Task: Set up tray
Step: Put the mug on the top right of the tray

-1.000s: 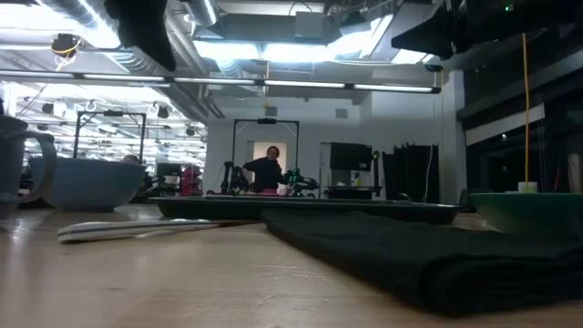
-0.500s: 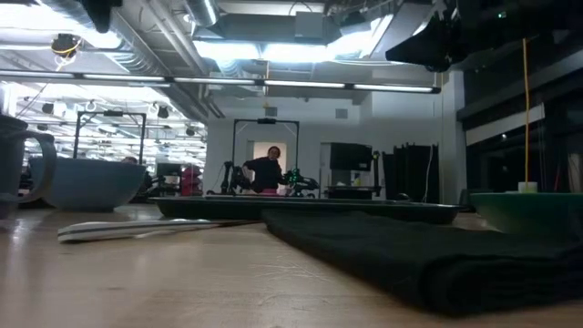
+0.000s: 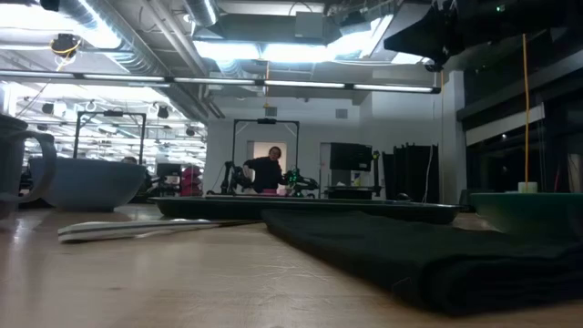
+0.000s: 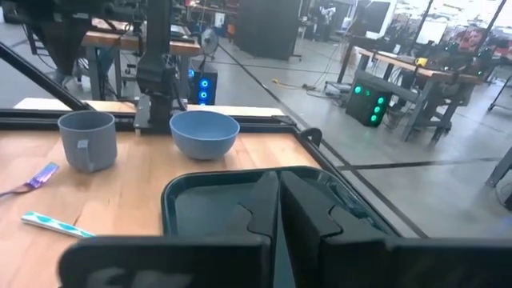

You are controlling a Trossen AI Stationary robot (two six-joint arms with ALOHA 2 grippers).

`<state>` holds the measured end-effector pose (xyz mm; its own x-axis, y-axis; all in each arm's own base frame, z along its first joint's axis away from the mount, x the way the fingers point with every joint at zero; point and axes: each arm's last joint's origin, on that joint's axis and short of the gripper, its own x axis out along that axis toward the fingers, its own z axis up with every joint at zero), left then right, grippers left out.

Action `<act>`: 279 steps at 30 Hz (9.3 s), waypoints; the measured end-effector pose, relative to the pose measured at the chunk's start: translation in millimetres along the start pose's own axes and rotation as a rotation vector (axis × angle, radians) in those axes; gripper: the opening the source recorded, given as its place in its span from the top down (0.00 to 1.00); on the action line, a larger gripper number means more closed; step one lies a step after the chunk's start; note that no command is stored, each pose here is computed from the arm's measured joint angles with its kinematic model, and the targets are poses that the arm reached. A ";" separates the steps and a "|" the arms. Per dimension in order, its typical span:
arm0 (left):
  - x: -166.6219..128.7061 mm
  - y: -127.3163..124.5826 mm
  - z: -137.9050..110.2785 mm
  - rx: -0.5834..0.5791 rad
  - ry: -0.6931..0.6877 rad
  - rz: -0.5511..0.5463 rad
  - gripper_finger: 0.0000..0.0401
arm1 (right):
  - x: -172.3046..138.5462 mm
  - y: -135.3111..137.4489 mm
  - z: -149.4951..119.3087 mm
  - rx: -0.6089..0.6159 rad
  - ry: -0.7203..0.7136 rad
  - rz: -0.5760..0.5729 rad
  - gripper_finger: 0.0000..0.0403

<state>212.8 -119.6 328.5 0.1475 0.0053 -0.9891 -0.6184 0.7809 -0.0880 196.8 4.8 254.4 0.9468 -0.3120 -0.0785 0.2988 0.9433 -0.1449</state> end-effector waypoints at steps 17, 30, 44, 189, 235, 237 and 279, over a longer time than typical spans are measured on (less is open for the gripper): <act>-0.4 -1.8 -5.1 0.004 0.005 -0.001 0.99 | 0.0 0.0 -0.1 -0.005 0.001 0.000 0.94; 2.3 -0.9 -6.6 -0.084 0.036 0.006 0.99 | 0.0 0.0 -0.2 -0.005 0.002 0.000 0.94; 23.4 6.7 -12.0 -0.040 0.091 0.098 0.99 | 0.0 0.1 -0.3 -0.004 0.003 0.001 0.94; 108.8 -43.4 -45.3 0.138 0.115 0.269 0.73 | 0.0 0.2 -0.8 0.004 0.008 0.002 0.94; 69.6 -35.4 -36.0 0.322 -0.068 0.284 0.99 | 0.0 0.4 -0.2 0.053 0.001 0.010 0.94; 63.1 -31.2 -32.6 0.320 -0.086 0.268 0.99 | 0.0 0.3 -0.2 0.048 0.001 0.009 0.94; 43.7 143.0 183.9 0.561 -0.260 0.184 1.00 | -0.8 1.6 -14.1 -0.027 0.135 0.023 0.94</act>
<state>272.8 107.1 294.5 0.3031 0.2664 -0.9150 -0.1645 0.9604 0.2251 194.9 5.0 240.3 0.9281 -0.3047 -0.2139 0.2723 0.9474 -0.1681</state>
